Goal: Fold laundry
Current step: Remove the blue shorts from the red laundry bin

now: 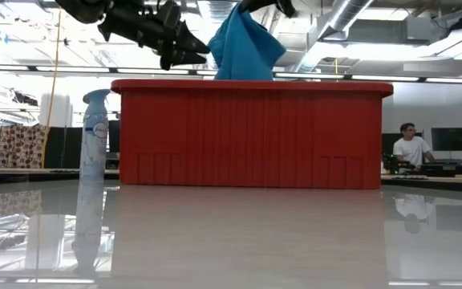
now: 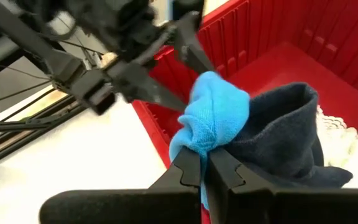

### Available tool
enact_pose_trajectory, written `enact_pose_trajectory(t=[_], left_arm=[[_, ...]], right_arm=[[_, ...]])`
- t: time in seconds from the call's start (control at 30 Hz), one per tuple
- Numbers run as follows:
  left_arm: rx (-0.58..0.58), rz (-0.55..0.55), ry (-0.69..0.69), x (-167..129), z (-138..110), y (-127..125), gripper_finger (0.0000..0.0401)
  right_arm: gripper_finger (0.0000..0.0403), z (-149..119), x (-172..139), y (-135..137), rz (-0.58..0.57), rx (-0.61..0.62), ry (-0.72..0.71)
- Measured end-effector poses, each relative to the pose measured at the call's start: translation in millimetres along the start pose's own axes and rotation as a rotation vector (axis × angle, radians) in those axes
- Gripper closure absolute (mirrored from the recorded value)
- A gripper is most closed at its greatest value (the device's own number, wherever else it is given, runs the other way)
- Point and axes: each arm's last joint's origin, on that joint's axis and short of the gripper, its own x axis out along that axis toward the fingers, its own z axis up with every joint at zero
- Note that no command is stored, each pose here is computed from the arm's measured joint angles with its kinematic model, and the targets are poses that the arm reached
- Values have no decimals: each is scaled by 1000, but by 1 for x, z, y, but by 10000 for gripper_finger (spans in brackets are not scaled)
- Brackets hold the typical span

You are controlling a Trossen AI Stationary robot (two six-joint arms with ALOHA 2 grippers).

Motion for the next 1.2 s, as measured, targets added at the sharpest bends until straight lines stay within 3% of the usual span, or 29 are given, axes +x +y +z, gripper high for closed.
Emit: enact_pose_trajectory(t=[0.1,0.27,0.4,0.63,0.8,1.0,1.2], left_arm=[[-8,-84,-63,3,4,1,181],[22,-107,-116,2,9,2,181],[26,-221,-128,2,10,3,181],[-15,-228,-105,12,1,7,195],[-3,-223,-133,14,2,7,255],[-21,-225,-137,13,3,8,375],[-109,-235,-151,6,10,6,396]], right_arm=[[377,0,0,1,4,-2,1],[377,0,0,1,7,-2,3],[377,-1,0,1,16,-3,6],[376,-1,0,1,26,-6,9],[376,-1,0,1,23,-19,16],[373,-2,0,-1,12,-20,34],[347,2,1,-15,-35,-31,22]])
